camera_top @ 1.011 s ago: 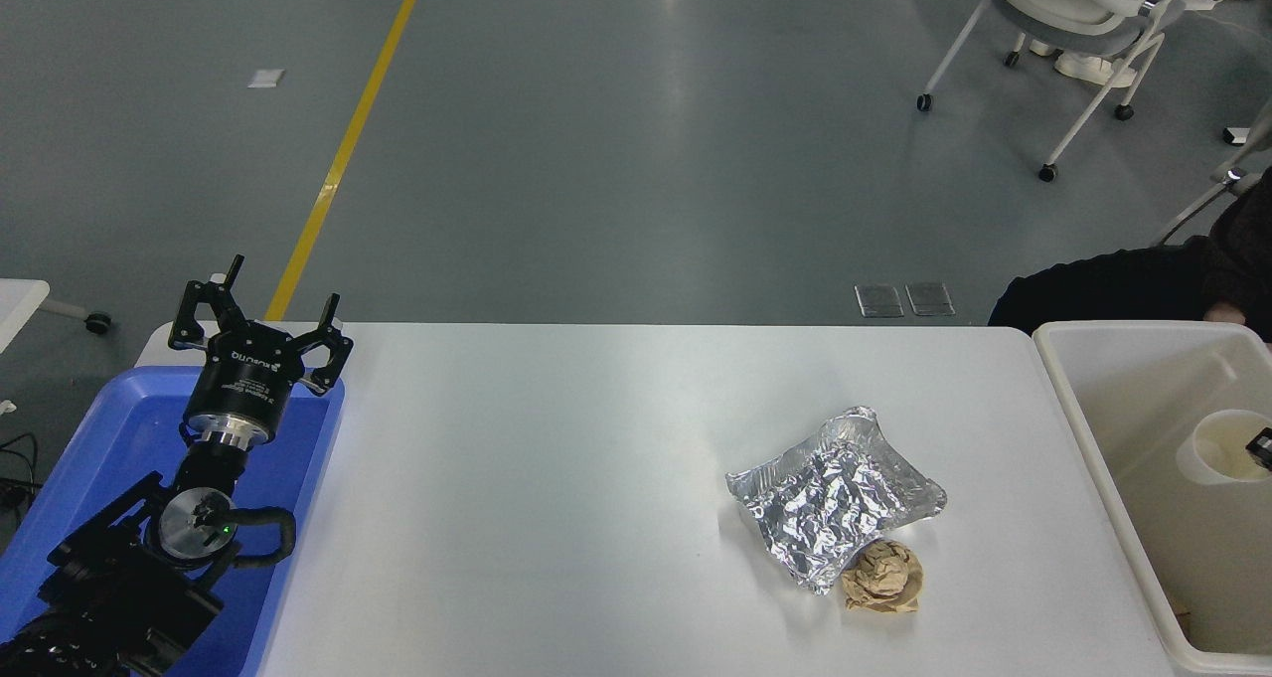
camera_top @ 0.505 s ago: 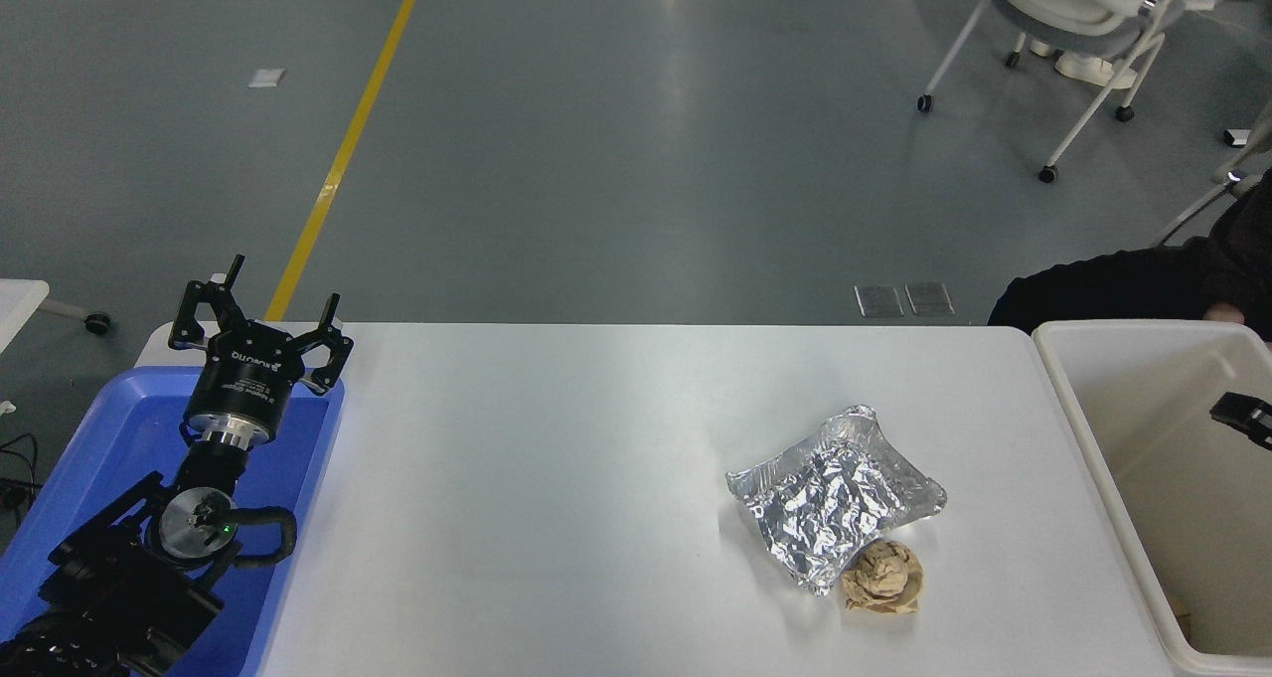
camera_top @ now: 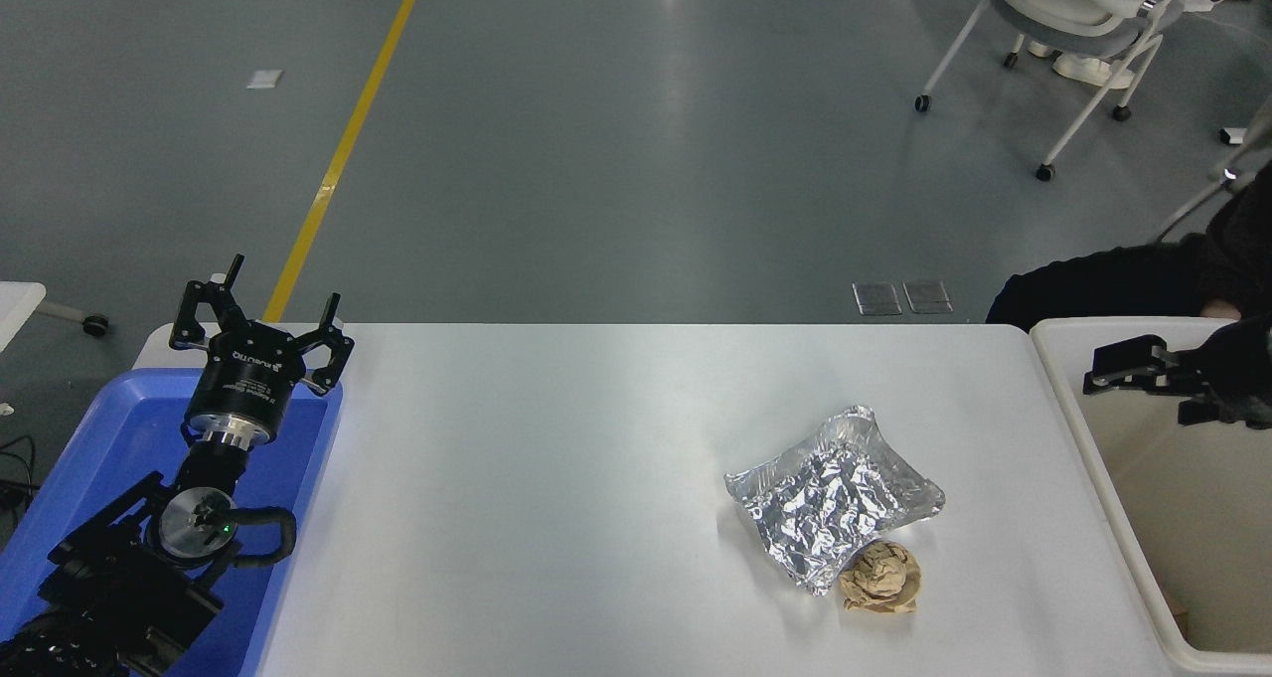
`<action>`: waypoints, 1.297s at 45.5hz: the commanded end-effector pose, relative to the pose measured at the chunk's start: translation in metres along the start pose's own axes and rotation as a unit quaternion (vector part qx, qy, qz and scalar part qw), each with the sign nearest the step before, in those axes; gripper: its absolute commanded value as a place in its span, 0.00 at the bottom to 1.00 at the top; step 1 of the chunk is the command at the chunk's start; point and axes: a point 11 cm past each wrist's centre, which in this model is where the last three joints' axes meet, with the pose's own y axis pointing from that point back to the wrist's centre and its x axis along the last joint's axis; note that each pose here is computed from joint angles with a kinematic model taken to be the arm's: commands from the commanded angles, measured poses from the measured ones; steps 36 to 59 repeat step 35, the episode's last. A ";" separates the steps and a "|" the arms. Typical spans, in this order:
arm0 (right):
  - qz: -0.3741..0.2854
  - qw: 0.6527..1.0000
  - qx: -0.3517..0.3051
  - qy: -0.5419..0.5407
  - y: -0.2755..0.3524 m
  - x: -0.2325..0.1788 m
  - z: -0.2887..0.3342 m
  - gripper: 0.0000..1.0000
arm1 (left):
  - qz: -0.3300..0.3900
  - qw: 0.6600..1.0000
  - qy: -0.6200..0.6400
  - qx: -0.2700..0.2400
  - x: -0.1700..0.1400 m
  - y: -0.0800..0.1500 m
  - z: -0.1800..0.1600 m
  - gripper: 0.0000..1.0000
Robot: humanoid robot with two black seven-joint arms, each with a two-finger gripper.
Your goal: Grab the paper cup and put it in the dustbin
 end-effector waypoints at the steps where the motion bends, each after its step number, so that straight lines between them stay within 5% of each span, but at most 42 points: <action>1: -0.081 0.996 0.032 0.035 0.053 -0.025 -0.103 1.00 | 0.002 1.000 0.000 -0.001 0.001 0.001 0.000 1.00; 23: -0.082 0.990 0.079 0.082 0.092 -0.066 -0.235 1.00 | 0.004 1.000 0.000 -0.003 0.002 0.002 0.001 1.00; 59: -0.083 0.989 0.087 0.084 0.089 -0.069 -0.246 1.00 | 0.003 1.000 0.001 -0.003 0.001 0.001 0.000 1.00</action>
